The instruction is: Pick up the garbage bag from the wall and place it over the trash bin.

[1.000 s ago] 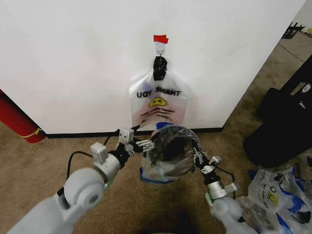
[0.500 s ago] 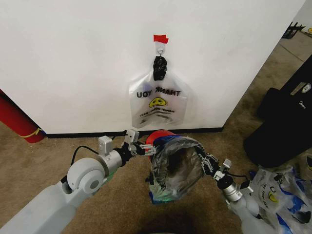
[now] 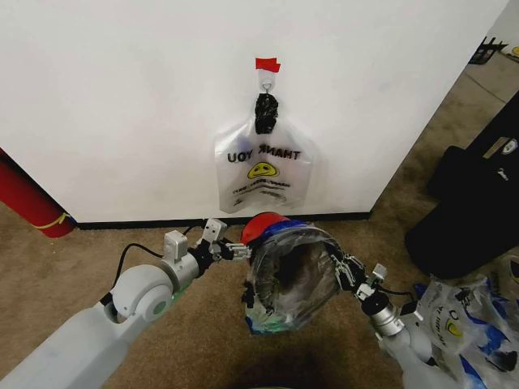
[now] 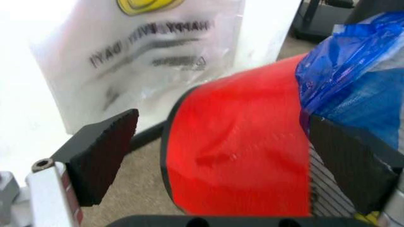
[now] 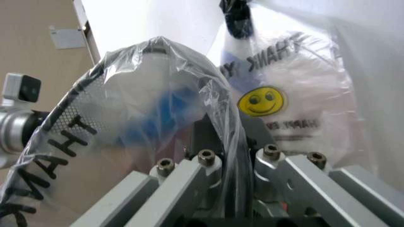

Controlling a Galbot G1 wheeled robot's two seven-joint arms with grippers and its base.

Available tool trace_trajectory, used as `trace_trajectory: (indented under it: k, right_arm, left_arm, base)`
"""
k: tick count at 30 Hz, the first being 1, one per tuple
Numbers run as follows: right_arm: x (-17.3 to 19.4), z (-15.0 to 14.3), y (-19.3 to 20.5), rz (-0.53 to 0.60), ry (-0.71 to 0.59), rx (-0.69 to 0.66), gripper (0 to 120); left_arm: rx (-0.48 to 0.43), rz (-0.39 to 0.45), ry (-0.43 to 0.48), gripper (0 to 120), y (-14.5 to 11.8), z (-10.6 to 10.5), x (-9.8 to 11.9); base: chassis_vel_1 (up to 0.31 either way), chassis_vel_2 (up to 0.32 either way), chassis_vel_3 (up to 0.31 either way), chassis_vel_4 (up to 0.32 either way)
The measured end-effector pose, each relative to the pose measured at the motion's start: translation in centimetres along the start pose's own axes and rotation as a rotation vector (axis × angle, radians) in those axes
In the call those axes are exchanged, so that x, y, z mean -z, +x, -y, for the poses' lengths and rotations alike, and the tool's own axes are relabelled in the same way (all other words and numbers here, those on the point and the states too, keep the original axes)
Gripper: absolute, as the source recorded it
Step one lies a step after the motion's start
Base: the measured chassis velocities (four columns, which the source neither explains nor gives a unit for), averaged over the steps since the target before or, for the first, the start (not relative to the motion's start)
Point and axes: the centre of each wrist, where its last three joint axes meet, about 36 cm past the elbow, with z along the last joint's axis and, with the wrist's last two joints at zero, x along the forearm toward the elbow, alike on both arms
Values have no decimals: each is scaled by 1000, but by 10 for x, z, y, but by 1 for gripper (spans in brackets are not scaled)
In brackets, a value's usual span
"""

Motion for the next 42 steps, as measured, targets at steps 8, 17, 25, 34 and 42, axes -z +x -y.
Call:
trace_trajectory:
  k: [8,17,25,34,42]
  right_arm:
    - [-8,-10,-3,10,-39,-33,0]
    - [-29,-37,-14,27,-139,-352,0]
    - [-33,-64,-47,43,-253,-707,0]
    - [-23,-89,-91,92,-407,-886,0]
    - [-14,-95,-99,132,-430,-906,0]
  left_arm:
    - [-17,75,0,100,-4,1,3]
    - [11,353,-29,100,-8,4,-7]
    - [155,170,75,100,15,39,-17]
    - [148,-61,403,100,34,80,-12]
    - [79,-182,666,100,26,90,-27]
  base:
    - [0,0,0,0]
    - [0,0,0,0]
    - [0,0,0,0]
    - [0,0,0,0]
    - [0,0,0,0]
